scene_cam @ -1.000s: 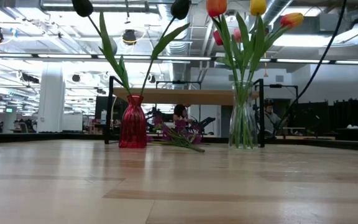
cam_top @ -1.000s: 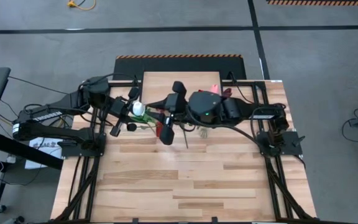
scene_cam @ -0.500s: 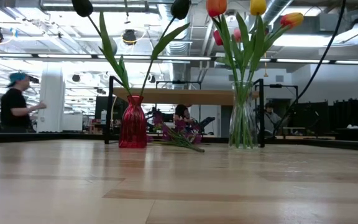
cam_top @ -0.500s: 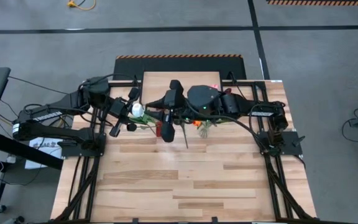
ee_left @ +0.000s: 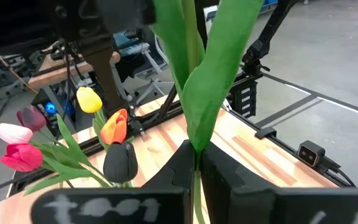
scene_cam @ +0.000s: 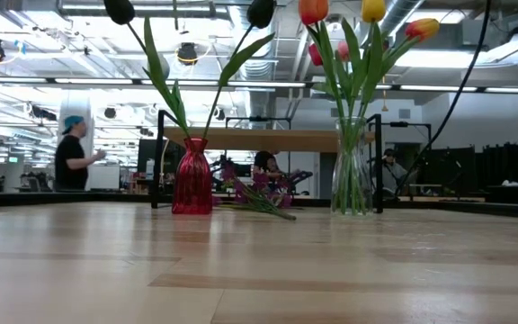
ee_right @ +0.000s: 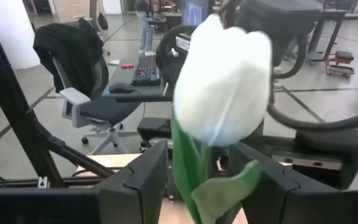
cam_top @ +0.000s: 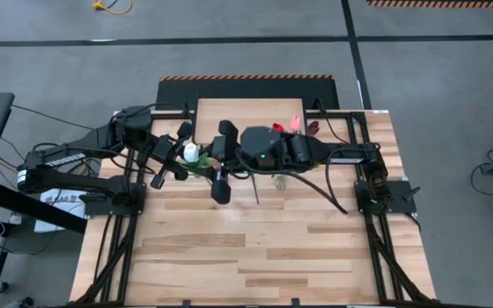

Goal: Pick and place flowers into a vace then onto a shelf
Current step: Put the white tulip into the red vase

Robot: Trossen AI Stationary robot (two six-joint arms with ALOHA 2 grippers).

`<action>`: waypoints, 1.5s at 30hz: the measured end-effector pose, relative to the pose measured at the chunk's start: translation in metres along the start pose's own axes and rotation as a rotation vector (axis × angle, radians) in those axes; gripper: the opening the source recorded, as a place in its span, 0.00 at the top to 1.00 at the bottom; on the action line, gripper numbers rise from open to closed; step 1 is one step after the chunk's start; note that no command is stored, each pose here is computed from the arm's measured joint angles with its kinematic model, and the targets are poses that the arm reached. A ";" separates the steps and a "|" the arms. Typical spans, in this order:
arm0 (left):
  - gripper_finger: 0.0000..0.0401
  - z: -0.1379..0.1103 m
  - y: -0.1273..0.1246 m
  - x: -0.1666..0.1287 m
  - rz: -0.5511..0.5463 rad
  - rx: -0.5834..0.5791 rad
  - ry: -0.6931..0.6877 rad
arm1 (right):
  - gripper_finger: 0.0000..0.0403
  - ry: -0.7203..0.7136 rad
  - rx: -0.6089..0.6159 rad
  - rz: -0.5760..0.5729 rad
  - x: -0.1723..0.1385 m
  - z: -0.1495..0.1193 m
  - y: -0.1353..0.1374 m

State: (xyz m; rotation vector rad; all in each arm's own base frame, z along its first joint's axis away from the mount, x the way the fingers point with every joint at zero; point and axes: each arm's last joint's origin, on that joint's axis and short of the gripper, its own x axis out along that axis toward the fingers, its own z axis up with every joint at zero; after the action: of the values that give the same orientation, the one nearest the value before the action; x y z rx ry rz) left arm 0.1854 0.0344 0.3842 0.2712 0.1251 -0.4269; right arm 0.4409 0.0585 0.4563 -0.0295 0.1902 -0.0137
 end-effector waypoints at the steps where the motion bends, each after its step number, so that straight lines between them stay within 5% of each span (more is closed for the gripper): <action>1: 1.00 0.000 0.000 0.000 0.000 -0.001 0.001 | 0.60 -0.003 0.001 -0.002 0.000 0.000 -0.001; 4: 1.00 0.000 0.000 0.000 0.001 -0.006 0.003 | 0.68 -0.004 0.002 -0.008 -0.001 0.001 -0.004; 9: 1.00 0.000 0.001 0.000 0.029 -0.033 0.012 | 0.96 0.000 -0.003 -0.019 0.000 0.001 -0.009; 14: 0.95 0.000 0.002 -0.001 0.076 -0.060 0.023 | 0.99 0.000 -0.011 -0.102 -0.001 0.001 -0.008; 19: 0.81 0.008 0.003 -0.010 0.207 -0.050 0.119 | 0.99 -0.007 -0.052 -0.189 -0.009 0.006 -0.003; 29: 0.59 0.029 0.003 -0.034 0.483 -0.042 0.318 | 1.00 -0.035 -0.016 -0.509 -0.027 0.015 0.009; 38: 0.59 0.071 -0.016 -0.078 0.601 -0.032 0.140 | 1.00 -0.166 0.116 -0.663 -0.023 0.015 0.033; 45: 0.58 0.086 -0.036 -0.108 0.651 -0.035 0.027 | 1.00 -0.137 0.144 -0.776 0.015 -0.019 0.047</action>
State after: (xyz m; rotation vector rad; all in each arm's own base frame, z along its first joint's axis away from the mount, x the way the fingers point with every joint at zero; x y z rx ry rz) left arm 0.0781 0.0209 0.4772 0.2674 0.0643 0.2253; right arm 0.4525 0.1046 0.4335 0.0412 0.0306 -0.7968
